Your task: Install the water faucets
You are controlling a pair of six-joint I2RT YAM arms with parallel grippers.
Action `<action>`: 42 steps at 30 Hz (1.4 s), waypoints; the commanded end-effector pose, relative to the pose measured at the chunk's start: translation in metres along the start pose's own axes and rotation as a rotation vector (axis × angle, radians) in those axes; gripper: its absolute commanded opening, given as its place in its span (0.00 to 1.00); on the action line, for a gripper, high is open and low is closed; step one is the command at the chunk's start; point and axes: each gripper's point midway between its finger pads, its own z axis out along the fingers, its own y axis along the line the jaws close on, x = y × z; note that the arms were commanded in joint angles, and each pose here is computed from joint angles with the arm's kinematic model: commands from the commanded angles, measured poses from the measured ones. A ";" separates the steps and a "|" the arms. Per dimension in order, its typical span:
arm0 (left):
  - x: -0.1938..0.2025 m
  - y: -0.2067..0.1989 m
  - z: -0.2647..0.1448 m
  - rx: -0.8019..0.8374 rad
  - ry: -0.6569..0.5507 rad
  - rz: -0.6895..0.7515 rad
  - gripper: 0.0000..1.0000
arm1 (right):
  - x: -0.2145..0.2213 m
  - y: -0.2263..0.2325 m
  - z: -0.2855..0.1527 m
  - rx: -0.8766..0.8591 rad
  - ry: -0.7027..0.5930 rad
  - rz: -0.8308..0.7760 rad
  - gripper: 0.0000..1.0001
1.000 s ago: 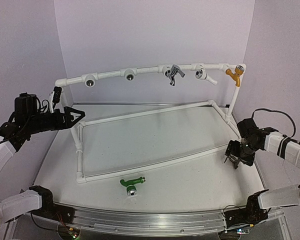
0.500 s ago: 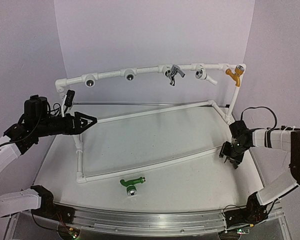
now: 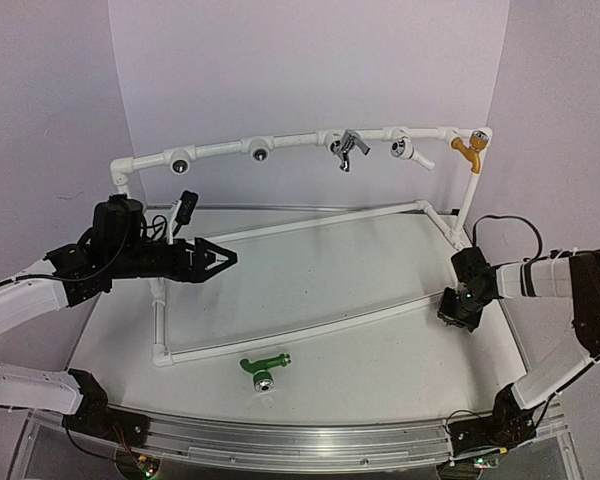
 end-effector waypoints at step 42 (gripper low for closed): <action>0.043 -0.122 0.006 0.473 -0.084 0.728 0.88 | 0.217 0.274 -0.364 -1.632 0.559 -1.047 0.00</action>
